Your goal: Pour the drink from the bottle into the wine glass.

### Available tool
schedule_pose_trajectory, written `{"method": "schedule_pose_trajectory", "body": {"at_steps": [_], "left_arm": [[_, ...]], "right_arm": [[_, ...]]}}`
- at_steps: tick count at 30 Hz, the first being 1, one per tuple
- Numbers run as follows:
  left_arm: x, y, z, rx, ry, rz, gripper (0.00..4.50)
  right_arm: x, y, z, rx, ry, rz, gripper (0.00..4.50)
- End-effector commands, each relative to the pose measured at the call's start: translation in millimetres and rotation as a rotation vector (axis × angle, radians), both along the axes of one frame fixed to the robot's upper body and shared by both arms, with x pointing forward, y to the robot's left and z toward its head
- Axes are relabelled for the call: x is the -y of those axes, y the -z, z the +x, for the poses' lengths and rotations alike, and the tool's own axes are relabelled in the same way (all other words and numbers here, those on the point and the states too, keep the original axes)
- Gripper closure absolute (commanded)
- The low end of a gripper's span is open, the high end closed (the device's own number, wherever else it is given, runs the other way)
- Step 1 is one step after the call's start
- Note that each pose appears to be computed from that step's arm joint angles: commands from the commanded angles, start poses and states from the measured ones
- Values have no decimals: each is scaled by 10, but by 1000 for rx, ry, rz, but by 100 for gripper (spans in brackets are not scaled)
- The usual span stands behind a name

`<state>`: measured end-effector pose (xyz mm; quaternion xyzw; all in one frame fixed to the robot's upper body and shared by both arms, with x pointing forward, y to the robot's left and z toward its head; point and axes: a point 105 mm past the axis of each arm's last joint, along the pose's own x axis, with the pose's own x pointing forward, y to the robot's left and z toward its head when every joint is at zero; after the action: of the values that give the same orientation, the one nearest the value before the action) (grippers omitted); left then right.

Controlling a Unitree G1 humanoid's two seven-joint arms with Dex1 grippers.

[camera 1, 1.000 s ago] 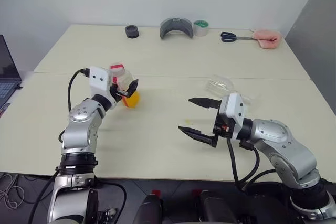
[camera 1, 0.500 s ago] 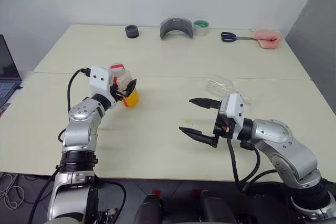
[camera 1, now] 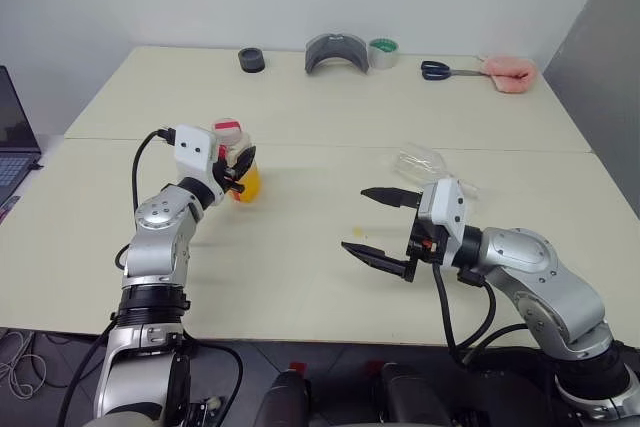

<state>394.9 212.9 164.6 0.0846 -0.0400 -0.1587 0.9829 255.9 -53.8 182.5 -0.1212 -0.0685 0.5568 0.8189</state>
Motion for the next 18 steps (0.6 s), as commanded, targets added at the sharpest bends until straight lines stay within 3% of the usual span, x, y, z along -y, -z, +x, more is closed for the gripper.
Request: {"method": "schedule_pose_trajectory", "body": {"at_steps": [1,7,18], "left_arm": [[77,-191,-16,66,24,-35,268],[180,-207,-59,72,61,-93,268],[648,-232,-287,60,309,-210,268]], "right_arm": [[7,-56,-19,31,4,4,0],[21,-62,-9,33,12,7,0],[186,-158,113,72,140,48,0]]}}
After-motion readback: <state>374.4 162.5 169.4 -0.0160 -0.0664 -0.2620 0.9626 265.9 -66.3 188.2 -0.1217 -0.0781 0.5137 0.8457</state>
